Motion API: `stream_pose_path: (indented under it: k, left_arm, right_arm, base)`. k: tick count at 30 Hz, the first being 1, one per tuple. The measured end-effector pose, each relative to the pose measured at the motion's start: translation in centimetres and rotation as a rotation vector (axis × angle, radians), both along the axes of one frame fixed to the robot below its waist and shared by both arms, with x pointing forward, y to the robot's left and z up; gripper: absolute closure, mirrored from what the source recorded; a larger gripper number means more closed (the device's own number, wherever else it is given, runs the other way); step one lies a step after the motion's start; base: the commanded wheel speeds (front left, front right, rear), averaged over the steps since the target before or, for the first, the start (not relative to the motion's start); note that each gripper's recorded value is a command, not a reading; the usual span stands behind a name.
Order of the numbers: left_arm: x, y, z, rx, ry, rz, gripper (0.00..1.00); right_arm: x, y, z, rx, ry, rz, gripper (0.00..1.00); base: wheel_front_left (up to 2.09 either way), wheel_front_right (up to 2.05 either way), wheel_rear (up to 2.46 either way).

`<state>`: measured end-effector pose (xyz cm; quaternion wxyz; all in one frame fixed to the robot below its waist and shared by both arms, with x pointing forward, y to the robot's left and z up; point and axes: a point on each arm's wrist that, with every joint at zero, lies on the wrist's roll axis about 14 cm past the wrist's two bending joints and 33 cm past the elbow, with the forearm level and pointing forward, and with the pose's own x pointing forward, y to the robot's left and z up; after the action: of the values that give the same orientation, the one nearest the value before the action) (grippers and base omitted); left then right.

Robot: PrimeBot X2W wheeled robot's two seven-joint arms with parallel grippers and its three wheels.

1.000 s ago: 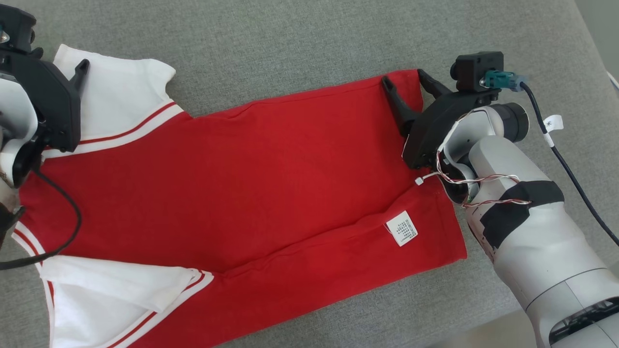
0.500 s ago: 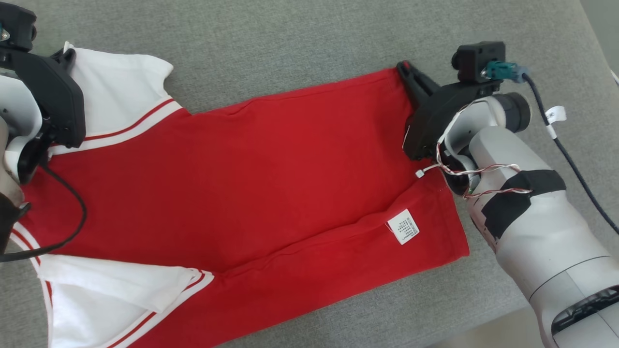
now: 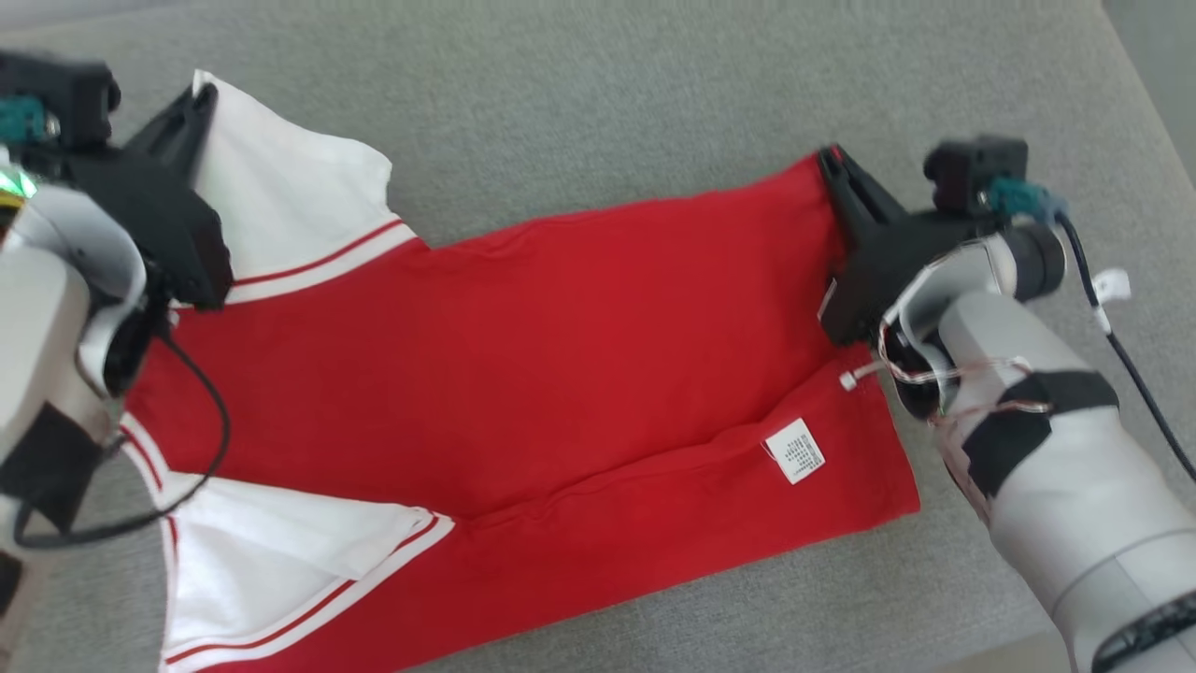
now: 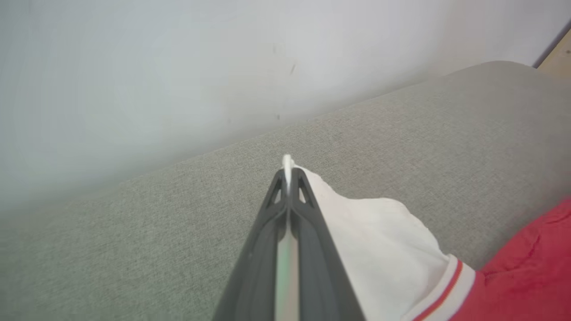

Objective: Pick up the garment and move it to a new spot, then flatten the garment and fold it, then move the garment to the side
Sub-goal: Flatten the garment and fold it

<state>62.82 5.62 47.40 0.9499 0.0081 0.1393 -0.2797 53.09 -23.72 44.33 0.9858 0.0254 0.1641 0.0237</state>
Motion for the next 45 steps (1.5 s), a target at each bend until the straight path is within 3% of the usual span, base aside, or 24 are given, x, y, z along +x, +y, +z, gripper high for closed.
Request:
stream_pose_path:
  k: [11, 19, 23, 34, 35, 36, 37, 45]
  left_arm:
    - [-7.9, 2.0, 1.9, -0.165, -0.098, 0.047, 1.00]
    - [-13.7, 3.9, 2.2, -0.225, -0.112, 0.118, 1.00]
    - [-17.1, 4.2, 2.0, -0.254, -0.099, 0.156, 1.00]
    - [-21.7, 5.1, -0.9, -0.300, 0.005, 0.262, 1.00]
    - [-22.0, 5.1, -1.4, -0.301, 0.023, 0.269, 0.98]
    - [-22.4, 5.1, -1.8, -0.295, 0.036, 0.271, 0.06]
    - [-22.6, 5.2, -2.0, -0.288, 0.036, 0.276, 0.00]
    - [-21.4, 6.9, 0.1, -0.287, -0.076, 0.354, 0.00]
  right_arm:
    - [-3.9, 0.1, -0.1, 0.066, -0.070, 0.010, 1.00]
    - [-5.5, 0.1, 1.0, 0.132, -0.142, 0.009, 1.00]
    - [-7.2, 0.6, 0.8, 0.183, -0.161, -0.004, 1.00]
    - [-10.8, 0.6, -1.8, 0.235, -0.094, -0.047, 1.00]
    - [-11.1, 0.7, -2.0, 0.235, -0.083, -0.049, 0.98]
    - [-11.3, 0.7, -2.2, 0.239, -0.080, -0.054, 0.17]
    - [-11.4, 0.6, -2.2, 0.241, -0.079, -0.059, 0.00]
    - [-11.6, 0.0, -1.1, 0.231, -0.106, -0.070, 0.00]
  base:
    - [0.00, 0.00, 0.00]
    - [0.00, 0.00, 0.00]
    - [0.00, 0.00, 0.00]
    - [0.00, 0.00, 0.00]
    - [0.00, 0.00, 0.00]
    - [0.00, 0.00, 0.00]
    - [0.00, 0.00, 0.00]
    - [0.00, 0.00, 0.00]
